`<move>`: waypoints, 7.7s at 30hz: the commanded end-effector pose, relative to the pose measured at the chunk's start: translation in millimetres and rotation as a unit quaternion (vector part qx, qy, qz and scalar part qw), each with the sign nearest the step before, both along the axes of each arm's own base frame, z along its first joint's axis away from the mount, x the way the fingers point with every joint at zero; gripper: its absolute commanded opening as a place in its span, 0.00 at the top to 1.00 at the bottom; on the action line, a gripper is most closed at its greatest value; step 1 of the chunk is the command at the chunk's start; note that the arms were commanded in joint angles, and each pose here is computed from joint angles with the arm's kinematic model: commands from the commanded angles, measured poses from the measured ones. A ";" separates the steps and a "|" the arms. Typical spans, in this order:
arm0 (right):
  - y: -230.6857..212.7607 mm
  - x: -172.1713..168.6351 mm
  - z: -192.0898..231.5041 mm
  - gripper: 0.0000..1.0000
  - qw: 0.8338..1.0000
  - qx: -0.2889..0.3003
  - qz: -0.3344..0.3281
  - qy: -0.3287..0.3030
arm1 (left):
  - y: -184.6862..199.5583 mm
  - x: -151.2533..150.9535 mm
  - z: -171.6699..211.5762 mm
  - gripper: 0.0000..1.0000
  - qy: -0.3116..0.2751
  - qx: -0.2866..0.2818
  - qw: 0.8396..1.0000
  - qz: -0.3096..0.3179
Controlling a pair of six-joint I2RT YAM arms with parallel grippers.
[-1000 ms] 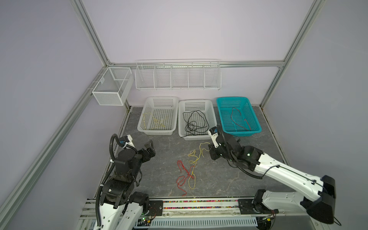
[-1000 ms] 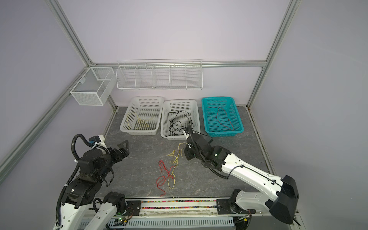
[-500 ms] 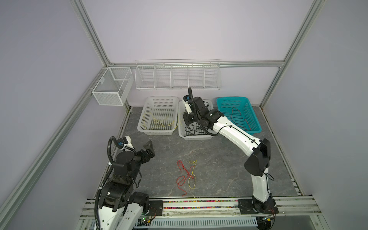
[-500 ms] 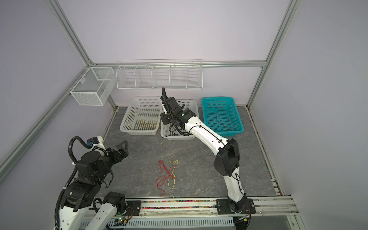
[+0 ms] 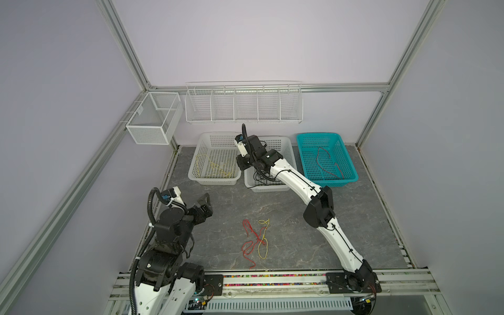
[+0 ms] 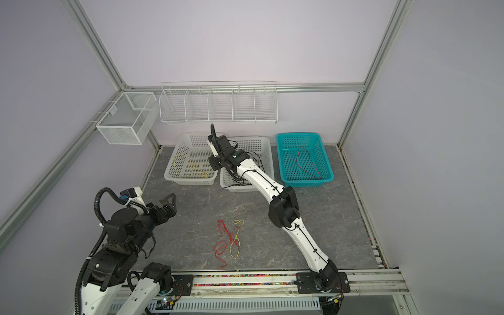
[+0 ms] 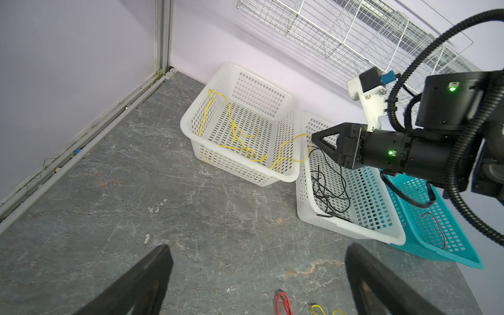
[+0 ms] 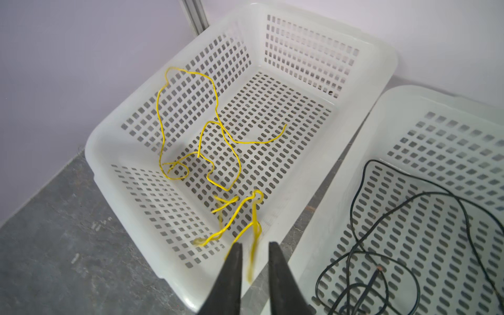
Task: Untangle the cables
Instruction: 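Carry the yellow wire with the right gripper to the white basket and release, then move the right gripper back down to the red and yellow wires, then grasp the yellow wire with the right gripper and lift the tangle, then reach the left gripper to the hanging red wire and grasp it, then hold the yellow wire with the right gripper while the left gripper pulls the red wire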
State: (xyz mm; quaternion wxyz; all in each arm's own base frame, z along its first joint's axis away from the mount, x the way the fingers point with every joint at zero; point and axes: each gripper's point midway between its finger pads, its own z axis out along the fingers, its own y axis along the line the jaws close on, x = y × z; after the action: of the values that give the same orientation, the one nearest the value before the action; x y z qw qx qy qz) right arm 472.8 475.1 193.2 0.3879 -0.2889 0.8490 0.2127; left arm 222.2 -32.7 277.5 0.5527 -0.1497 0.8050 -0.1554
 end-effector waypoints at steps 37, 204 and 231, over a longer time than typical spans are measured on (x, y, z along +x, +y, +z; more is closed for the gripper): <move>-139.0 -215.8 -106.4 0.35 0.952 0.021 -0.171 0.252 | -3.9 4.6 -9.8 0.00 0.016 0.008 1.000 -0.008; -192.4 -367.1 296.6 0.93 0.855 0.454 0.233 -0.088 | -299.9 -46.0 -63.5 0.70 -0.001 -0.112 0.855 -0.506; -215.6 -358.6 299.3 0.93 0.878 0.422 0.182 -0.137 | -286.9 -69.9 -48.8 0.38 -0.022 -0.184 0.829 -0.528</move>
State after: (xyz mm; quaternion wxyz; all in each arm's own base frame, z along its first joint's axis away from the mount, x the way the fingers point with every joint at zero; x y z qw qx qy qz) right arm 117.1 266.3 481.0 0.5211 -0.2742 0.5633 0.5796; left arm 159.8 -322.8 214.8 0.3598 0.2024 0.7296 -0.5452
